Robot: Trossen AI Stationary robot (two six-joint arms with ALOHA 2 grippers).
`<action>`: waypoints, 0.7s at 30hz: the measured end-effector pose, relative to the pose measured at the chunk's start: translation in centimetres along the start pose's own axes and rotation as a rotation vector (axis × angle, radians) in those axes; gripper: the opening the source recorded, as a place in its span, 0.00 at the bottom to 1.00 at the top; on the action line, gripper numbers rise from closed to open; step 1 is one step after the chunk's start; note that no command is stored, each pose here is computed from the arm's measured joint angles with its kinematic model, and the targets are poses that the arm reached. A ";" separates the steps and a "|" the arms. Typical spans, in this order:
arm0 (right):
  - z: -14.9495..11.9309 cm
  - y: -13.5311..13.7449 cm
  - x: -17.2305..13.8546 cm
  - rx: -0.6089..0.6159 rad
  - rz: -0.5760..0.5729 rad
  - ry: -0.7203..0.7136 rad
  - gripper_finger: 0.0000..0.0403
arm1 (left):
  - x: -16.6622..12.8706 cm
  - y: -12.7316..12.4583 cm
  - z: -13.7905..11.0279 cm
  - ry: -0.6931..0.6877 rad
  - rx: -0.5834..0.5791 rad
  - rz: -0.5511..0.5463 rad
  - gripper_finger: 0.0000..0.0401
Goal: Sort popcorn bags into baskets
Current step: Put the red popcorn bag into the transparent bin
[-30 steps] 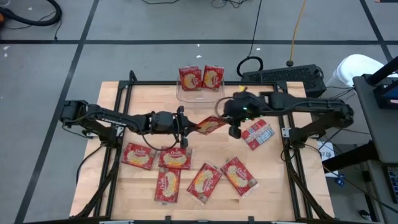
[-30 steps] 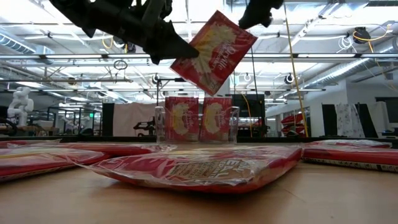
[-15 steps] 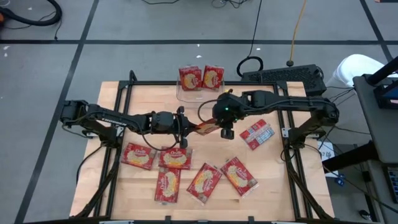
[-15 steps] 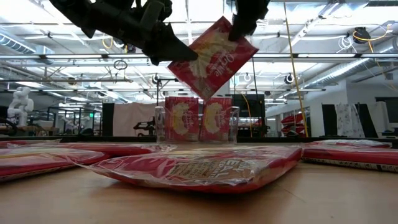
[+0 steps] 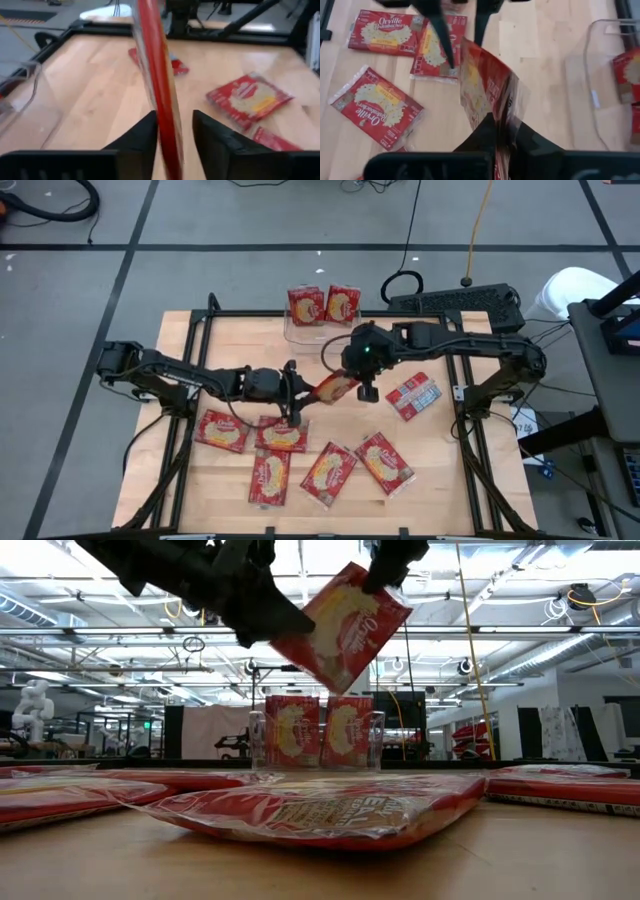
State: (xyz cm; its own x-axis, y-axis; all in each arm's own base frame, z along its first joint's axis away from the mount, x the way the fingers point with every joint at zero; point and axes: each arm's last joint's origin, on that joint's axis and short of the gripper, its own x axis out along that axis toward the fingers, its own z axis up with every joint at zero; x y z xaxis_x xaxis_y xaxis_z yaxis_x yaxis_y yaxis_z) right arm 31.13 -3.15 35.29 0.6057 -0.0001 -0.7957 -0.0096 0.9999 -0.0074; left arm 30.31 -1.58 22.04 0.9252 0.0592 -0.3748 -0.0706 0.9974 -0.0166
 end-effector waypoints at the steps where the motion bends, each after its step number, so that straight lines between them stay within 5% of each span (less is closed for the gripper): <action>1: 0.1 -0.2 -0.4 0.002 -0.006 -0.003 0.01 | 0.0 -0.1 -0.2 0.015 -0.002 0.021 0.36; 11: 1.5 -4.6 -4.7 -0.050 -0.165 -0.011 0.01 | -1.5 1.4 -1.5 0.212 -0.045 0.236 0.59; 21: 4.0 -12.4 -3.3 -0.051 -0.250 0.161 0.01 | -2.8 3.3 -0.7 0.212 -0.032 0.239 0.52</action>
State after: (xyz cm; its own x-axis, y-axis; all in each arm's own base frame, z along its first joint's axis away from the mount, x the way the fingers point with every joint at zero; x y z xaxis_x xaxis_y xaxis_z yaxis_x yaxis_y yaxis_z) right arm 32.41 -15.51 40.37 0.4603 -0.2521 -0.8512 0.0818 0.9668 -0.2421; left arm 27.21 1.47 22.41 0.7829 0.2778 -0.5566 -0.2910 0.9544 0.0671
